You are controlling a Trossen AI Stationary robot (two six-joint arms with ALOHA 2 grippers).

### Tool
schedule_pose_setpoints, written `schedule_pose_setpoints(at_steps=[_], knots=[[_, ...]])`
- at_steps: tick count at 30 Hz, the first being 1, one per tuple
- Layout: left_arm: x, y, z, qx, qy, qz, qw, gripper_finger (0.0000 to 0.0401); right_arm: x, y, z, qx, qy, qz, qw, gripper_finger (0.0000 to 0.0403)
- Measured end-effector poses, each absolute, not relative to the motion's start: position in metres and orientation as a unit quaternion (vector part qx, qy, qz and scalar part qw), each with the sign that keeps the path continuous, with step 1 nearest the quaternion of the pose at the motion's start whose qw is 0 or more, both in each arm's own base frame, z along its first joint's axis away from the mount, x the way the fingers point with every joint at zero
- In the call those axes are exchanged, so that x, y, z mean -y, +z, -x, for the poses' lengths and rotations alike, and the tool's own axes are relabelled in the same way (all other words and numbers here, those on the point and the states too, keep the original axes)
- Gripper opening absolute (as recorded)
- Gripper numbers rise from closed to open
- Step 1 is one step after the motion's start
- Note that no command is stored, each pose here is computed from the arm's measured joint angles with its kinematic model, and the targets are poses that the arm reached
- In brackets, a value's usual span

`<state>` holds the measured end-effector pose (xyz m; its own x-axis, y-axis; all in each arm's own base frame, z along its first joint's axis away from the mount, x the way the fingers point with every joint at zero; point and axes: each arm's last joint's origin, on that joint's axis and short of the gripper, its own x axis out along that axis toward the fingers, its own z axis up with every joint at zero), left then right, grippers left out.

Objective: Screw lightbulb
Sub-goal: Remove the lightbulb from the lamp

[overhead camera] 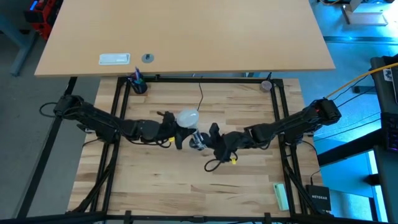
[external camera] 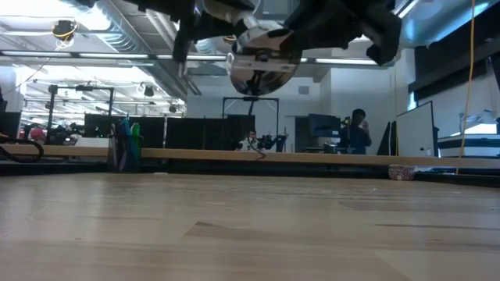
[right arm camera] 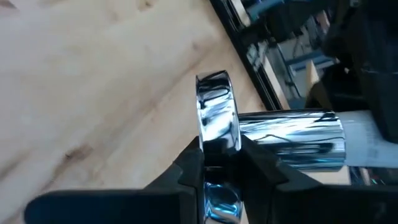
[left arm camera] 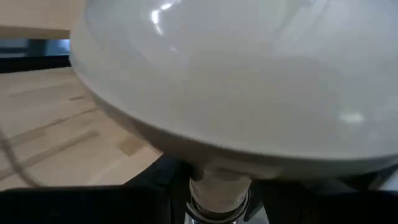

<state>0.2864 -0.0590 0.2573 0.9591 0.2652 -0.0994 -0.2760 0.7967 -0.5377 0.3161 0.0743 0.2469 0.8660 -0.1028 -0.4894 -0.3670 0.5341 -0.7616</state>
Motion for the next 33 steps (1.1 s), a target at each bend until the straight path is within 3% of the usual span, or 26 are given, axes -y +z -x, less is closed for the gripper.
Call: schedule_pose_setpoints(at_steps=[9,15,23,29,33], knots=[[0.08,0.262,-0.283,-0.013,0.065,0.255,0.965,0.0137,-0.078,0.261,-0.305,-0.216,0.13,0.446,0.859,0.0067],[0.094,0.277,-0.279,0.038,-0.038,0.18,0.982,0.0137,-0.083,0.279,-0.303,-0.125,0.184,0.42,0.88,0.0068],[0.1,0.295,-0.275,0.116,-0.18,0.112,0.97,0.0136,-0.089,0.299,-0.309,0.023,0.238,0.387,0.89,0.0068],[0.094,0.295,-0.277,0.12,-0.172,0.111,0.971,0.0136,-0.086,0.296,-0.31,-0.001,0.213,0.405,0.889,0.0066],[0.087,0.285,-0.281,0.068,-0.094,0.147,0.982,0.0136,-0.084,0.288,-0.308,-0.052,0.194,0.421,0.885,0.0066]])
